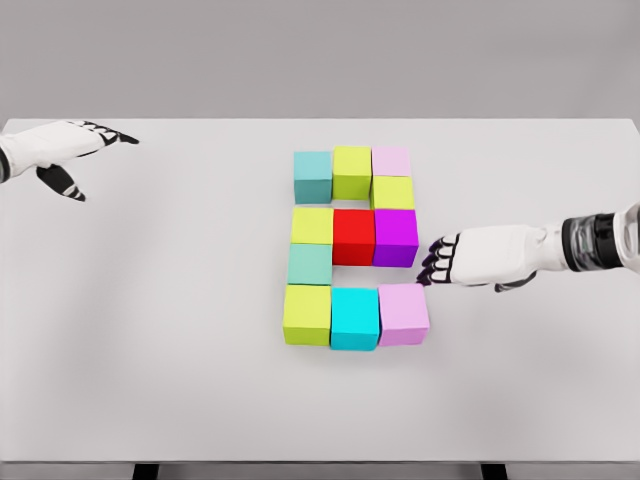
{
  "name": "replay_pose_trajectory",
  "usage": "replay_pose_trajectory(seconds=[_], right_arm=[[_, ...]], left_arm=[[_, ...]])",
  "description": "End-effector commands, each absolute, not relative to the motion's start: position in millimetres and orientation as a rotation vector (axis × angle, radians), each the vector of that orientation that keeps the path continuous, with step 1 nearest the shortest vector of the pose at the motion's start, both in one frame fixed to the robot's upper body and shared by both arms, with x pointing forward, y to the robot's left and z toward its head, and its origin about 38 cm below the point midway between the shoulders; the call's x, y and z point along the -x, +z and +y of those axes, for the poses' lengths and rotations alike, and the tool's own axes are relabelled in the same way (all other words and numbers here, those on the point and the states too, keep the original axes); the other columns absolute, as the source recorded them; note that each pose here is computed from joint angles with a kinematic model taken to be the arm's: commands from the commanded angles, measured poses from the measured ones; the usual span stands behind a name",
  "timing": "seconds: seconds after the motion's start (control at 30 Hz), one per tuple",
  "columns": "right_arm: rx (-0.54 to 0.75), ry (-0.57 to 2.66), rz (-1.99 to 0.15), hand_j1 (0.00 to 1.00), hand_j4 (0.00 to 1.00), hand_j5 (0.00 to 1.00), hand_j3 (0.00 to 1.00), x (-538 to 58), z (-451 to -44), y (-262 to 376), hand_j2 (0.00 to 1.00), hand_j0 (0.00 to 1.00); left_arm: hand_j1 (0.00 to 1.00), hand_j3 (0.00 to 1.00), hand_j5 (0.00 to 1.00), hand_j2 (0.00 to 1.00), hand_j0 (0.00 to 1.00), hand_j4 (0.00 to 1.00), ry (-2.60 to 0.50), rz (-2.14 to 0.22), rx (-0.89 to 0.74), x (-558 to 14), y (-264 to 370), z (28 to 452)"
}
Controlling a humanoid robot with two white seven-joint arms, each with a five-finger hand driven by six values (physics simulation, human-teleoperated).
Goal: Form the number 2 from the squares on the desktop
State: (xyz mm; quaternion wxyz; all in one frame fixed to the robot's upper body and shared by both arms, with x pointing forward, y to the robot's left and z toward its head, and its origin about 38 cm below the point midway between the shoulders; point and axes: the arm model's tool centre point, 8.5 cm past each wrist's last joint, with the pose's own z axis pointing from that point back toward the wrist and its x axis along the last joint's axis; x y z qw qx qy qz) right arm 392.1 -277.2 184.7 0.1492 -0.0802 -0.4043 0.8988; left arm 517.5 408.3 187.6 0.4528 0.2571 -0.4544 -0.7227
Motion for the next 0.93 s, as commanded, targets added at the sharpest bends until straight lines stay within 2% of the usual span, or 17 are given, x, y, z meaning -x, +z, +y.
replay_pose_trajectory(seconds=[0.0,0.3,0.4,0.5,0.57,0.63,0.7,0.77,0.9], right_arm=[[0.223,2.582,-1.161,0.95,0.95,0.95,0.95,-391,-277,184,0.95,0.95],[0.264,2.563,-1.138,0.96,0.96,0.96,0.96,-395,-290,188,0.96,0.96],[0.377,2.501,-1.167,0.98,0.98,0.98,0.98,-408,-307,214,0.98,0.98],[0.538,2.338,-1.324,1.0,1.0,1.0,1.0,-409,-342,257,1.0,1.0],[0.567,2.203,-1.423,1.0,1.0,1.0,1.0,-405,-361,272,1.0,1.0],[0.6,2.106,-1.54,1.0,1.0,1.0,1.0,-405,-366,282,1.0,1.0],[0.65,1.914,-1.784,1.0,1.0,1.0,1.0,-408,-363,301,1.0,1.0],[0.635,1.851,-1.865,1.0,1.0,1.0,1.0,-407,-356,306,1.0,1.0],[0.586,1.866,-1.854,1.0,1.0,1.0,1.0,-407,-348,290,1.0,1.0]], left_arm=[[1.0,1.0,1.0,1.0,1.0,1.0,-1.775,-1.121,-0.639,-517,189,412],[1.0,1.0,1.0,1.0,1.0,1.0,-1.773,-1.115,-0.636,-516,187,413],[1.0,1.0,1.0,1.0,1.0,1.0,-1.772,-1.108,-0.637,-515,185,415],[1.0,1.0,1.0,1.0,1.0,1.0,-1.766,-1.107,-0.635,-515,185,417],[1.0,1.0,1.0,1.0,1.0,1.0,-1.766,-1.107,-0.635,-515,185,417],[1.0,1.0,1.0,1.0,1.0,1.0,-1.766,-1.104,-0.635,-514,184,418],[1.0,1.0,1.0,1.0,1.0,1.0,-1.765,-1.106,-0.635,-514,184,418],[1.0,1.0,1.0,1.0,1.0,1.0,-1.765,-1.106,-0.635,-514,184,418],[1.0,1.0,1.0,1.0,1.0,1.0,-1.758,-1.105,-0.643,-514,187,421]])
